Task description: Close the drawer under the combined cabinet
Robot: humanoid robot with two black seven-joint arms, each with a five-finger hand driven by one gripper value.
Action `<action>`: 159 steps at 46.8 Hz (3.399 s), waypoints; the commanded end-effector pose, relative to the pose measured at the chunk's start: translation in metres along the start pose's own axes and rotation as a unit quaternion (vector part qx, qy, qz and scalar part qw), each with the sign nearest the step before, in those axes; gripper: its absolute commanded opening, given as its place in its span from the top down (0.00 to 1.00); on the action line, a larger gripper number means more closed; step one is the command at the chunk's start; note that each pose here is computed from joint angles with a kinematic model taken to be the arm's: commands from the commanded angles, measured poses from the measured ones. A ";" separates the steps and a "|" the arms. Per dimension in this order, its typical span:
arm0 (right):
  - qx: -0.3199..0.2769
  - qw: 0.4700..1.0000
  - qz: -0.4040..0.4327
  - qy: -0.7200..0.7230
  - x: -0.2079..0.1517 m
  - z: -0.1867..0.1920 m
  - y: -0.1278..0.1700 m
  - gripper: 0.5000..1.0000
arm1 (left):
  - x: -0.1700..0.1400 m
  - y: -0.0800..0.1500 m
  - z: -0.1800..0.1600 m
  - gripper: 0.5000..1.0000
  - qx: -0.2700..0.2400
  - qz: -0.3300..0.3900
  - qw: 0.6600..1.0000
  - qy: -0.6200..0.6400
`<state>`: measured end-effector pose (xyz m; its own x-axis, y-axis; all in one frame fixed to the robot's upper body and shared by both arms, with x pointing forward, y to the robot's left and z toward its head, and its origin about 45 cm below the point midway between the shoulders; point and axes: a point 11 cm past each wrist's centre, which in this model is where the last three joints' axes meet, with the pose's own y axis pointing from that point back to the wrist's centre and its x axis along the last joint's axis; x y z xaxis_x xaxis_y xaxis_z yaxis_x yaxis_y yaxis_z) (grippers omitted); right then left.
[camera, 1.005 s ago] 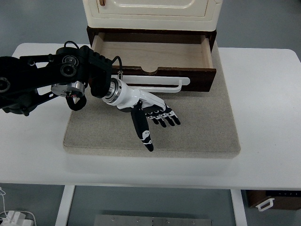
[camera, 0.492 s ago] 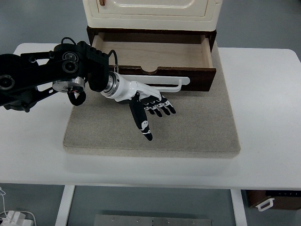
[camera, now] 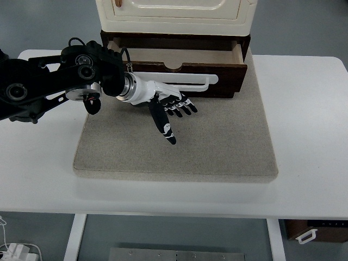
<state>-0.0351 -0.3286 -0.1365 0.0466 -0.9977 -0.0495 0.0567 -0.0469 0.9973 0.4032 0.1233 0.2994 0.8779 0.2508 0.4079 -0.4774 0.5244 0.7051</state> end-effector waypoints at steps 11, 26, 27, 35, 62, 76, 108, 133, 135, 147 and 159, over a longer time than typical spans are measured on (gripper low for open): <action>0.000 1.000 0.000 0.000 0.000 0.000 0.000 0.10 | 0.019 -0.008 -0.001 0.00 0.004 0.035 0.999 0.023; 0.000 1.000 0.000 0.000 0.000 0.000 0.000 0.10 | 0.045 -0.009 -0.001 0.00 0.002 0.076 0.996 0.049; 0.000 1.000 0.000 0.000 0.000 0.000 0.000 0.10 | 0.045 -0.008 -0.002 0.00 0.003 0.077 0.996 0.050; 0.000 1.000 0.000 0.000 0.000 0.000 0.000 0.10 | 0.052 -0.008 -0.009 0.00 0.009 0.087 0.994 0.062; 0.000 1.000 0.000 0.000 0.000 0.000 0.000 0.10 | 0.050 -0.003 -0.003 0.00 -0.018 0.080 0.994 0.072; 0.000 1.000 0.000 0.000 0.000 0.000 0.000 0.10 | 0.027 0.008 0.034 0.00 -0.080 0.022 0.996 0.025; 0.001 1.000 0.000 0.000 0.000 -0.001 0.000 0.10 | 0.122 0.208 0.141 0.00 -0.533 0.142 0.828 0.098; 0.000 1.000 0.000 -0.002 0.000 0.000 0.000 0.10 | 0.240 0.304 0.006 0.00 -0.592 0.327 0.664 0.318; 0.001 1.000 0.000 -0.002 0.000 0.000 0.000 0.10 | 0.245 0.303 -0.009 0.00 -0.583 0.344 0.654 0.338; 0.001 1.000 -0.001 -0.004 -0.001 -0.001 0.000 0.10 | 0.263 0.280 -0.104 0.00 -0.549 0.401 0.566 0.467; 0.000 1.000 -0.002 -0.002 -0.001 0.001 0.000 0.10 | 0.253 0.234 -0.175 0.00 -0.464 0.440 0.510 0.575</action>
<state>-0.0356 -0.3273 -0.1365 0.0412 -0.9977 -0.0541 0.0567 -0.0517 0.9970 0.5154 0.4524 0.4863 0.0906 0.7641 -0.6387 -0.9370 -0.1518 -0.3146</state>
